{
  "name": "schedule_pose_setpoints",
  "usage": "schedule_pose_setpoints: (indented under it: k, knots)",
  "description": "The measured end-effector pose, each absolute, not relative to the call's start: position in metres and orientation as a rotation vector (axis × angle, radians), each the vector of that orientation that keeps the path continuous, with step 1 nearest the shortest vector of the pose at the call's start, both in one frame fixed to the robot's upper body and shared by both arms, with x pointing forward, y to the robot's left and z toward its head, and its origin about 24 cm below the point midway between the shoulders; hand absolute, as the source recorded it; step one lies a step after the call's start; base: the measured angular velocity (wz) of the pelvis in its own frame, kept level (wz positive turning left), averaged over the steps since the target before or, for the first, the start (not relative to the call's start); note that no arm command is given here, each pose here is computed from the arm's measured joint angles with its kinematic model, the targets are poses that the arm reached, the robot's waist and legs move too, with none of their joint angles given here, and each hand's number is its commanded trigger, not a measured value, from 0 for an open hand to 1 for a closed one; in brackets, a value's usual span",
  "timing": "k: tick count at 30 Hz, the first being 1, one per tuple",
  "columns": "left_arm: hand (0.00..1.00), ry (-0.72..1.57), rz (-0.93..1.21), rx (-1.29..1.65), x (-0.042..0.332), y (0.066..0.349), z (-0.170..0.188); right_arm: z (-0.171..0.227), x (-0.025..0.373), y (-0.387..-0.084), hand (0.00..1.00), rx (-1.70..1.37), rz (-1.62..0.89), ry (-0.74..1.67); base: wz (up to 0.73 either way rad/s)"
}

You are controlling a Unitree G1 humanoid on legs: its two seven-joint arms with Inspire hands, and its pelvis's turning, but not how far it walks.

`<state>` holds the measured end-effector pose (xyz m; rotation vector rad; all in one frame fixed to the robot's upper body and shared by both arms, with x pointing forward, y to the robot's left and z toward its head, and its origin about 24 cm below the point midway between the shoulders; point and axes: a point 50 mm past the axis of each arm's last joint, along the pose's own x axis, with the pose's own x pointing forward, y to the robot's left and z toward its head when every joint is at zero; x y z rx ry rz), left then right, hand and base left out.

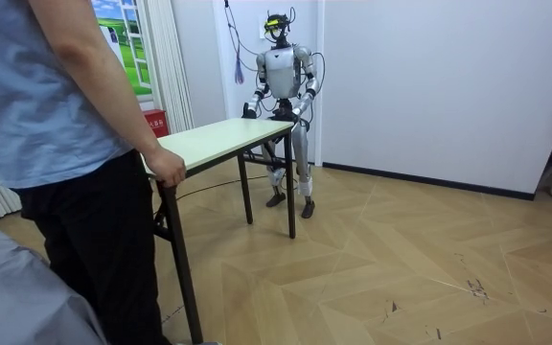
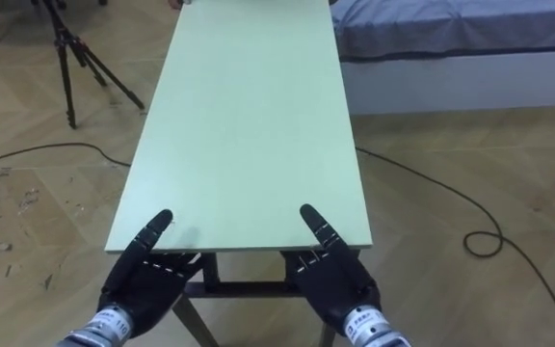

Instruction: Move table with human

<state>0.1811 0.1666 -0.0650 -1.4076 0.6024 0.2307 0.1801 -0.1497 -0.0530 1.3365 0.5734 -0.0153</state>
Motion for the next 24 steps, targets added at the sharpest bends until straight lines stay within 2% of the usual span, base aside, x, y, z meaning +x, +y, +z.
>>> schedule_pose_setpoints:
  k: [6, 7, 8, 9, 10, 11, 17, 24]
  knots:
    - [0.0, 0.552, 0.218, -1.418, 0.19, 0.165, -0.052, -0.05, 0.184, -0.146, 0.0, 1.353, -0.02, 0.552, -0.04]
    - [0.21, 0.545, 0.224, -1.425, 0.191, 0.164, -0.051, -0.05, 0.184, -0.145, 0.0, 1.354, -0.022, 0.549, 0.0]
    - [0.53, 0.543, 0.229, -1.426, 0.191, 0.163, -0.05, -0.05, 0.184, -0.145, 0.0, 1.357, -0.025, 0.549, 0.0]
    - [0.64, 0.543, 0.231, -1.425, 0.192, 0.163, -0.049, -0.049, 0.184, -0.145, 0.0, 1.361, -0.026, 0.549, 0.0]
    - [1.0, 0.542, 0.234, -1.425, 0.192, 0.162, -0.048, -0.049, 0.185, -0.145, 0.85, 1.372, -0.029, 0.546, 0.0]
    - [1.0, 0.539, 0.235, -1.427, 0.193, 0.162, -0.047, -0.049, 0.185, -0.145, 1.0, 1.373, -0.03, 0.544, 0.0]
    - [1.0, 0.526, 0.233, -1.429, 0.195, 0.161, -0.044, -0.046, 0.186, -0.145, 1.0, 1.374, -0.029, 0.531, 0.0]
    - [1.0, 0.579, 0.272, -1.405, 0.192, 0.154, -0.047, -0.054, 0.181, -0.142, 1.0, 1.352, -0.144, 0.612, 0.0]
